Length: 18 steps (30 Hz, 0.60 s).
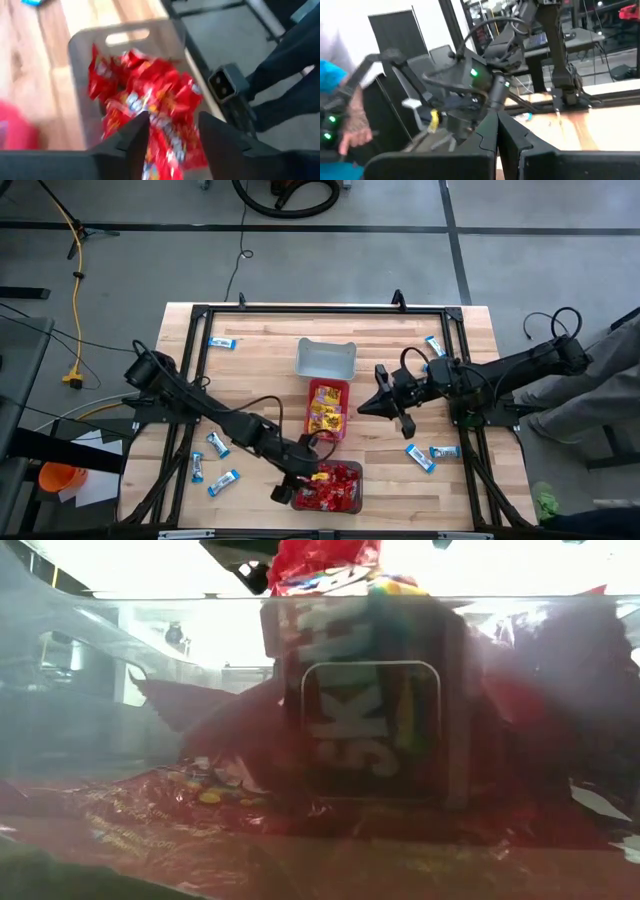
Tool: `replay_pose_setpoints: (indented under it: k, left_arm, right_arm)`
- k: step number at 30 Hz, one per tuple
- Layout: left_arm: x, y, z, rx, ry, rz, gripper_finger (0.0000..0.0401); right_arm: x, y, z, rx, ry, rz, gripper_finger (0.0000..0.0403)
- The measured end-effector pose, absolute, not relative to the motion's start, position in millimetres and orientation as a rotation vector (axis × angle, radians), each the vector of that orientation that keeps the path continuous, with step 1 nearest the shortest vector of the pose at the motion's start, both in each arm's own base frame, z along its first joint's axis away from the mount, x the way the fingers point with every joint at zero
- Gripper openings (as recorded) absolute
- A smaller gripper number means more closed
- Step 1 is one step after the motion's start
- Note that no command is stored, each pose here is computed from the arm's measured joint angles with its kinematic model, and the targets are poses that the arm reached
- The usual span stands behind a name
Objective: Sort candy
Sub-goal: Put the white candy into the white bin
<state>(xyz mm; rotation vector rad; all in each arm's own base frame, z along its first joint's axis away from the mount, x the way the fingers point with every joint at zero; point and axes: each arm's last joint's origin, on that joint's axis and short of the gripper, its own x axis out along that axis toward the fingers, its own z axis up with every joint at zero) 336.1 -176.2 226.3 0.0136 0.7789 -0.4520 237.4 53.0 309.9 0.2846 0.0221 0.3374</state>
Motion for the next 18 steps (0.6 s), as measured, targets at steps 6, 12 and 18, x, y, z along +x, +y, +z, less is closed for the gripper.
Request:
replay_pose_setpoints:
  k: [6, 12, 18]
  left_arm:
    - [323.7, -154.4, 249.6, 0.065, 0.954, -0.413, 0.0213]
    - [299.3, -111.4, 277.6, -0.068, 0.809, -0.281, 0.0218]
    - [262.3, -76.0, 280.3, -0.268, 0.393, -0.136, 0.0212]
  right_arm:
    - [224.0, 52.8, 316.3, 0.400, 0.059, 0.365, 0.0000]
    - [215.5, 66.9, 311.9, 0.670, 0.223, 0.463, 0.0000]
    - [208.9, 89.2, 300.5, 0.817, 0.434, 0.491, 0.0000]
